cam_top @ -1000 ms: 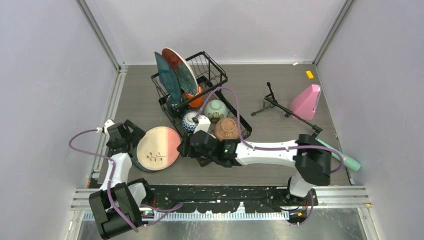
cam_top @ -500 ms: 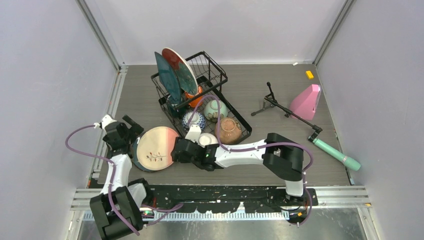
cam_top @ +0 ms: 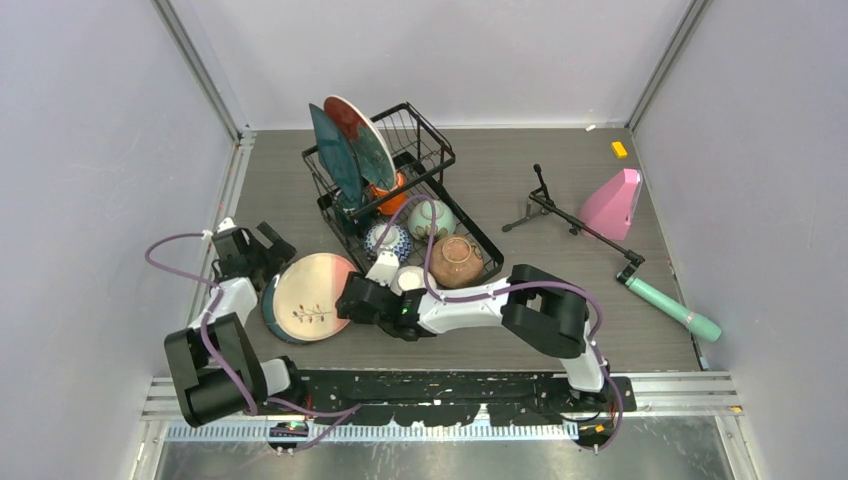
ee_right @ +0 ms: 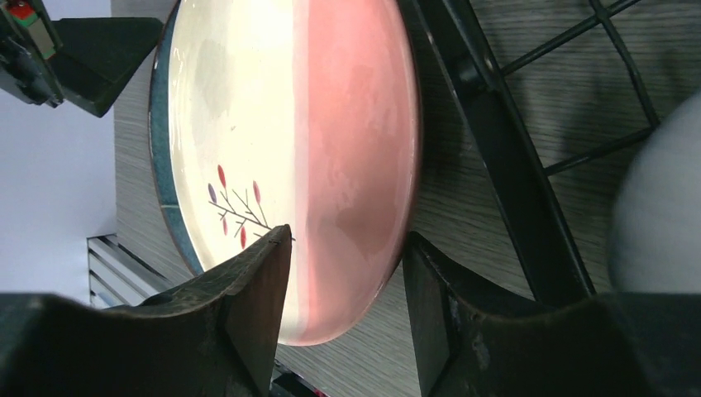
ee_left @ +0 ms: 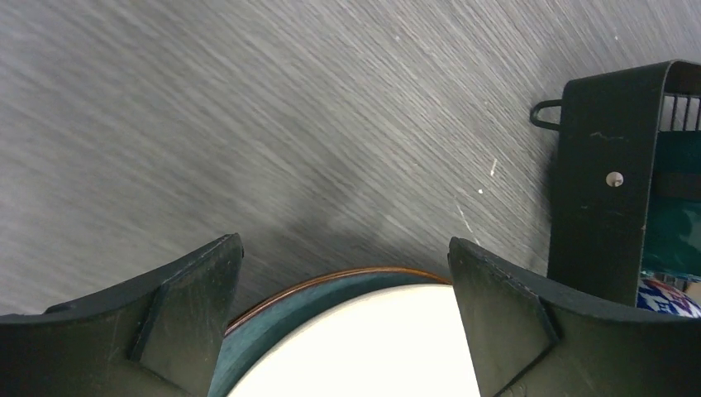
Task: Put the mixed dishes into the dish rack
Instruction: Pick up the plate from the corner of the board.
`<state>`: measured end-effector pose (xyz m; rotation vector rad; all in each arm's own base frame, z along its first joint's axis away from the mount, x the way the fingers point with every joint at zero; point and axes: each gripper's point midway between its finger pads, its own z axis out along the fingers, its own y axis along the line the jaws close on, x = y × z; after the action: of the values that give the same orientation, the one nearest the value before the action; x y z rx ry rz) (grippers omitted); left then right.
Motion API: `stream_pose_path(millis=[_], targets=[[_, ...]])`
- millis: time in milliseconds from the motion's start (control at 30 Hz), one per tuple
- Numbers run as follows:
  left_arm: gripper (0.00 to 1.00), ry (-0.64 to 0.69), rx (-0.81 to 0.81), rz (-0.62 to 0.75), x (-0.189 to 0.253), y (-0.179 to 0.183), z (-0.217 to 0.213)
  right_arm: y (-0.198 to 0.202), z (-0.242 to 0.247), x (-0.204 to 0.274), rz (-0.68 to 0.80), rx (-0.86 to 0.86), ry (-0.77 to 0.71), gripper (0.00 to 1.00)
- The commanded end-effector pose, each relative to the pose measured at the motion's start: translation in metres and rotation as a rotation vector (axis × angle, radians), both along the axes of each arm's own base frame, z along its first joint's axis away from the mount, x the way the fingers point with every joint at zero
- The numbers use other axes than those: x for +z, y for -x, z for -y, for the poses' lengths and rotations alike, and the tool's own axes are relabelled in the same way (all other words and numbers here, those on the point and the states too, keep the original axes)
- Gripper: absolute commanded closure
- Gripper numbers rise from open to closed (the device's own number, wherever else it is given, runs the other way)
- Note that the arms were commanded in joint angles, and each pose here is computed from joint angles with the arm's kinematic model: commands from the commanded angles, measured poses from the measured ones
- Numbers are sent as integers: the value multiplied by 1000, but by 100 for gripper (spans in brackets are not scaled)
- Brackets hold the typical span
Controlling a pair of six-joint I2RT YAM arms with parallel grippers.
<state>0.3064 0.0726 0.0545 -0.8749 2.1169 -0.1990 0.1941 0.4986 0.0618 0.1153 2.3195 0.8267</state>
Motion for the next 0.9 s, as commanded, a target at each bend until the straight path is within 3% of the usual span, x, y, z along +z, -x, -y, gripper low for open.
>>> stream_pose_path(millis=[0,233,633,800,867], targets=[[3,79,-97,2,2,-13,16,-23,-5,2,15,-89,-53,43],[7,198,-146,-86,-21,-4,36,-31,-6,-4,3,-93,-69,43],[12,303,-193,-66,-25,1,57,-33,-27,1,-30,-32,-163,42],[14,312,-198,-70,-27,4,59,-37,-24,20,19,-38,-223,78],[15,318,-203,-71,-27,4,61,-39,-20,24,33,-48,-203,86]])
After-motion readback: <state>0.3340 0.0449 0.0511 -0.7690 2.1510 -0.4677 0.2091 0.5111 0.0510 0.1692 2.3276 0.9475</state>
